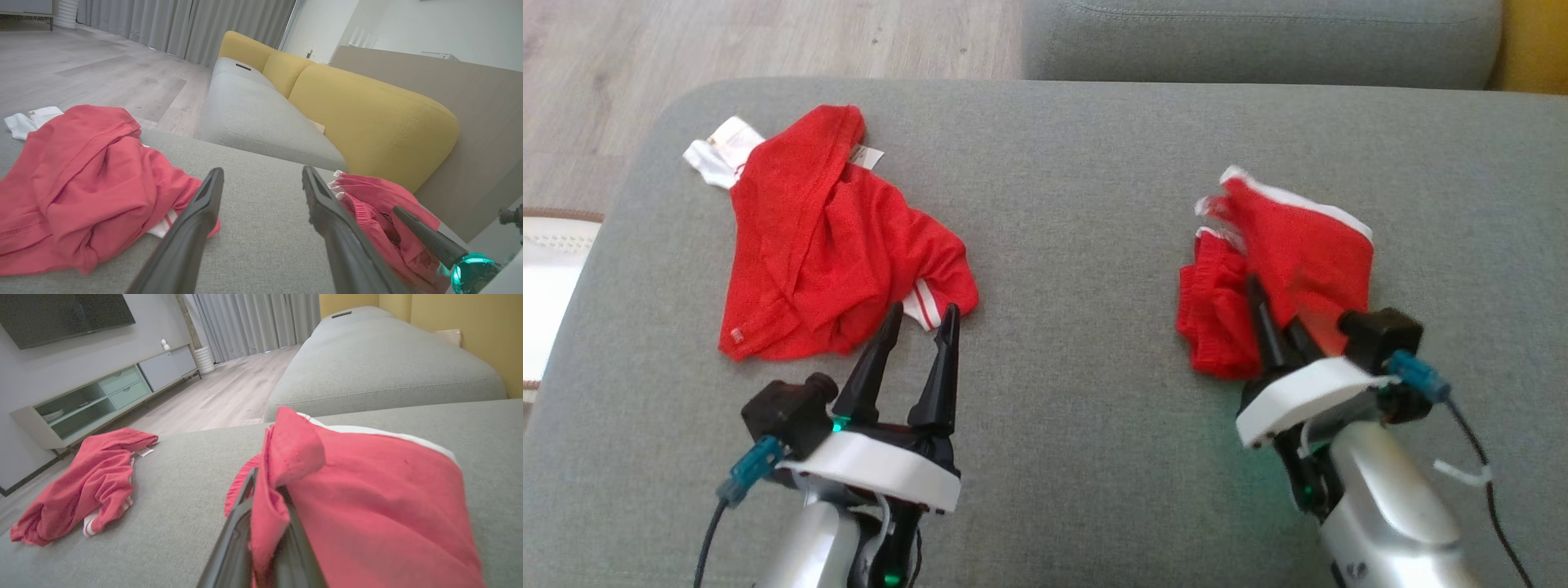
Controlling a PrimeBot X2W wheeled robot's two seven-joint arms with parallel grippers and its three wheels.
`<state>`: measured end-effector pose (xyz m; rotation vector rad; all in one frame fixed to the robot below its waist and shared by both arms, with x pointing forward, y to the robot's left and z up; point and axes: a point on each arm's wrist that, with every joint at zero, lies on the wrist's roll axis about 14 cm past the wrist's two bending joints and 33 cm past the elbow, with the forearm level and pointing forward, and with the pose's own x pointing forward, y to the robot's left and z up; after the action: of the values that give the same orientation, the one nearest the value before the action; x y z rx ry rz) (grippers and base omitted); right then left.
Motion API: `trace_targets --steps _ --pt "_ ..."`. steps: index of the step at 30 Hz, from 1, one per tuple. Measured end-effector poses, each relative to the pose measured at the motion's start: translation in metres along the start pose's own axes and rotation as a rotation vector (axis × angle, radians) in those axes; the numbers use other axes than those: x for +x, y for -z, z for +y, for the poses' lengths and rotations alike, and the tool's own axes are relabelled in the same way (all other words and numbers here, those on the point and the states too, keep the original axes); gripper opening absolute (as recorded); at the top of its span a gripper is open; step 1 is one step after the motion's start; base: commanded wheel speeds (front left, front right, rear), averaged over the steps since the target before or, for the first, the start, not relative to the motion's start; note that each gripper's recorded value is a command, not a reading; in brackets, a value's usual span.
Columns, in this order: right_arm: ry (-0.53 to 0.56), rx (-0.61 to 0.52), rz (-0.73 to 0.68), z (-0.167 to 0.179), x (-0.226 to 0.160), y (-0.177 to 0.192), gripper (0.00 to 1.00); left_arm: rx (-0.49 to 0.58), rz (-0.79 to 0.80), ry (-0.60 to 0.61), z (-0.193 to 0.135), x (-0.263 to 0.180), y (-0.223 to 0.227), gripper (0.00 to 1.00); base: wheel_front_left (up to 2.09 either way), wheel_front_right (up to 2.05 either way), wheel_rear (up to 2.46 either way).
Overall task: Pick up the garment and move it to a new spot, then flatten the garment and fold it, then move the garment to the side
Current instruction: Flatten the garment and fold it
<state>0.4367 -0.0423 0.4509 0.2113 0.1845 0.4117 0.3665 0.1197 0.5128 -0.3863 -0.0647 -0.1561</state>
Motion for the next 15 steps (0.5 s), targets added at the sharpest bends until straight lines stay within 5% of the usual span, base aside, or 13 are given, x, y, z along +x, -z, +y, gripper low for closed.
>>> trace_targets --steps 14,15 --pt "-0.105 -0.067 0.135 0.031 -0.011 0.032 0.0 -0.004 0.014 0.011 -0.003 0.004 0.005 1.0 0.0 0.0 0.0" --pt "-0.11 -0.072 0.151 0.032 -0.013 0.036 0.78 -0.004 0.015 0.013 -0.004 0.004 0.005 1.0 0.0 0.0 0.0"
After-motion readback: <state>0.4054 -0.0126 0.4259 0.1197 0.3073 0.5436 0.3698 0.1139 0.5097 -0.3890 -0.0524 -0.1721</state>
